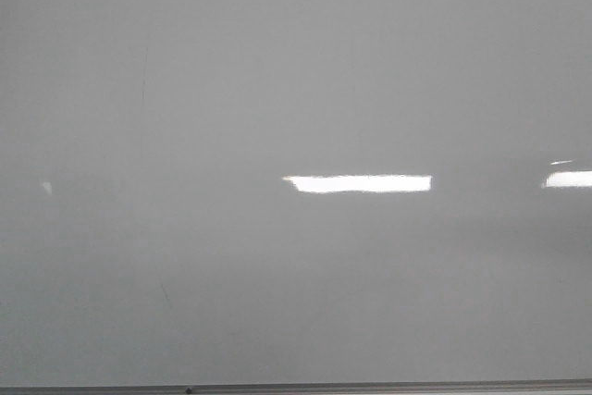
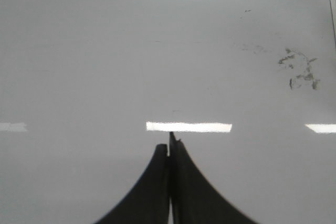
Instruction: Write number 8 on whiteboard
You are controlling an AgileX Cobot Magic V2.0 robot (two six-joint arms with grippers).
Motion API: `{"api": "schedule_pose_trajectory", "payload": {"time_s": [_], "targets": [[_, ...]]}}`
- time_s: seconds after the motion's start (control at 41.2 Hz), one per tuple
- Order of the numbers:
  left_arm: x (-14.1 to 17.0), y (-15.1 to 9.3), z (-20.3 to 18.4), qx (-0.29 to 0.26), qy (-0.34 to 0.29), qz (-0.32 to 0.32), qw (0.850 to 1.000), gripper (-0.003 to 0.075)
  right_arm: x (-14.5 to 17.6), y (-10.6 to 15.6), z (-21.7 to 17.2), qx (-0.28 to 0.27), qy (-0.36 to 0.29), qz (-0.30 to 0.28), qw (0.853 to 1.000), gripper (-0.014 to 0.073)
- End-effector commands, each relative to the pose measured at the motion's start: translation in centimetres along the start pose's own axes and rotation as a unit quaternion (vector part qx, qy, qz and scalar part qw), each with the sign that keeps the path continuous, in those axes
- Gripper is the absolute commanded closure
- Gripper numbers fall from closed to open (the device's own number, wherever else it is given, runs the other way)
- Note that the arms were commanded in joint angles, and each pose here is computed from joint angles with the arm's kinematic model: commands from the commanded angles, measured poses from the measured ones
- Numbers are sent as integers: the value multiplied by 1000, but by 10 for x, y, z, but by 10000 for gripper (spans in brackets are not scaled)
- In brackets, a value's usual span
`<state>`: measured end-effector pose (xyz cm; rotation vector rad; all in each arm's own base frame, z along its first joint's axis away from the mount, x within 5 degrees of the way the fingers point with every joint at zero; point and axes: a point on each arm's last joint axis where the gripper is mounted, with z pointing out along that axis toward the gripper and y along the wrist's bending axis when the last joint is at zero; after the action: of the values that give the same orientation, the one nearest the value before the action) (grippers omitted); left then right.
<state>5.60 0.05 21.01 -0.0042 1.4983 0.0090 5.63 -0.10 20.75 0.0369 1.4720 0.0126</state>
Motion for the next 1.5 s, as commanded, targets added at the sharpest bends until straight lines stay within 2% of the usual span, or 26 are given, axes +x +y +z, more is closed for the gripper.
{"api": "schedule_pose_trajectory", "payload": {"time_s": [0.0, 0.752, 0.897, 1.042, 1.188, 1.309, 1.479], "targets": [[-4, 0, -1, 3, -41, -5, 999, 741, -9, 0, -2, 0, -47, 3, 999, 664], [-4, 0, -1, 3, -41, -5, 999, 741, -11, 0, -2, 0, -59, 3, 998, 664], [-9, 0, -2, 3, -68, -2, 998, 741, -7, 0, -2, -1, -37, 3, 999, 664], [-28, 0, -4, 3, -107, -4, 994, 741, -7, 0, -2, -1, -30, 3, 1000, 664], [-63, 0, -11, 4, -131, -4, 991, 741, -24, 1, -4, -3, -42, 3, 999, 664], [-95, 0, -17, 5, -123, -4, 992, 741, -55, 3, -8, -7, -53, 3, 999, 664], [-138, 0, -18, 7, -86, -4, 996, 741, -102, 5, -11, -12, -28, 2, 1000, 664]]}}
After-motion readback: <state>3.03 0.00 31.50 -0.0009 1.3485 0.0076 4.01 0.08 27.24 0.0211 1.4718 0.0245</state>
